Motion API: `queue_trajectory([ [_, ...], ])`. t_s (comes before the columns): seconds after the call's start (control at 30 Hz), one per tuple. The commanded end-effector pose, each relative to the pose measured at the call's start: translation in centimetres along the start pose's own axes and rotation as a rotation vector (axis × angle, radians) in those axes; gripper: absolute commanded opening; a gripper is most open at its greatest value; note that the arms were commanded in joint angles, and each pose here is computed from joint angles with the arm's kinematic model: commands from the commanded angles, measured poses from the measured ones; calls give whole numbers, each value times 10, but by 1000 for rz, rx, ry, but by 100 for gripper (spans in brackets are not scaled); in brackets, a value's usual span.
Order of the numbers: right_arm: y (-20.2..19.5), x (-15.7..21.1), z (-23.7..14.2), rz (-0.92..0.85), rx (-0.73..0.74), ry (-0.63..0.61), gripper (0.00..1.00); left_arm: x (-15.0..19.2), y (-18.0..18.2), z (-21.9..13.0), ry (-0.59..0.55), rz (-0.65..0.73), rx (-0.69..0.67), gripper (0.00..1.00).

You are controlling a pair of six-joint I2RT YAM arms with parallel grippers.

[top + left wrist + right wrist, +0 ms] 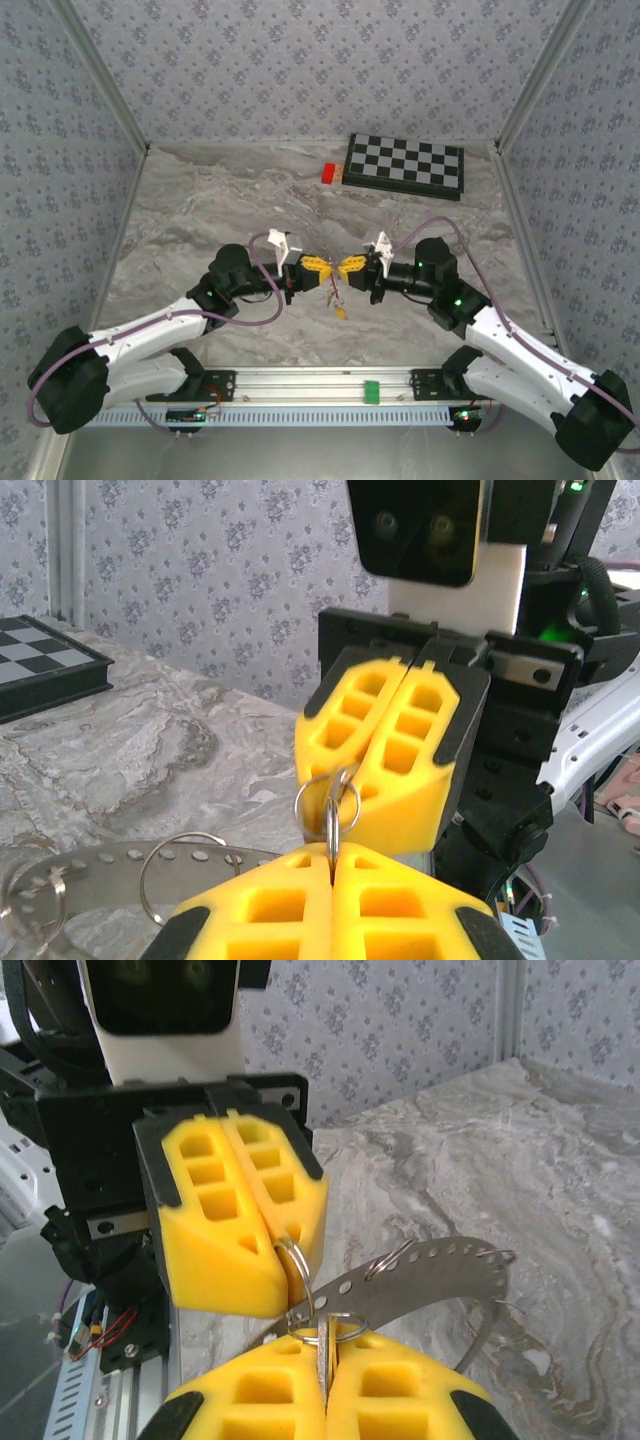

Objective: Put the keys on the keyring

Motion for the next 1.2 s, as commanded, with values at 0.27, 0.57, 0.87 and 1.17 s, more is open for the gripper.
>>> queue_trajectory([
  [0.27, 6, -22, -7, -53, 11, -39, 0, 1, 1, 8, 19, 22, 27, 0],
  [0.57, 2, -21, -6, -46, 34, -31, 0, -3, 6, 6, 23, 21, -41, 21],
  [0.87, -11, -21, -6, -30, 133, -15, 0, -15, 12, -14, -14, 44, -172, 53],
  [1.17, -42, -18, 21, 10, 236, 58, 0, -22, 21, -52, -97, 32, -445, 99],
])
Point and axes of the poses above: each hand's point on the last joint's axis, 136 mm out from that joint toward the fingers, its own z axis out along the fingers, its own y axis along the line the jaws close on, x = y × z, the point moved 7 cm from there along -z, back along the fingers, and after that the axes turned 13 degrees about z, right-handed, at the moved point
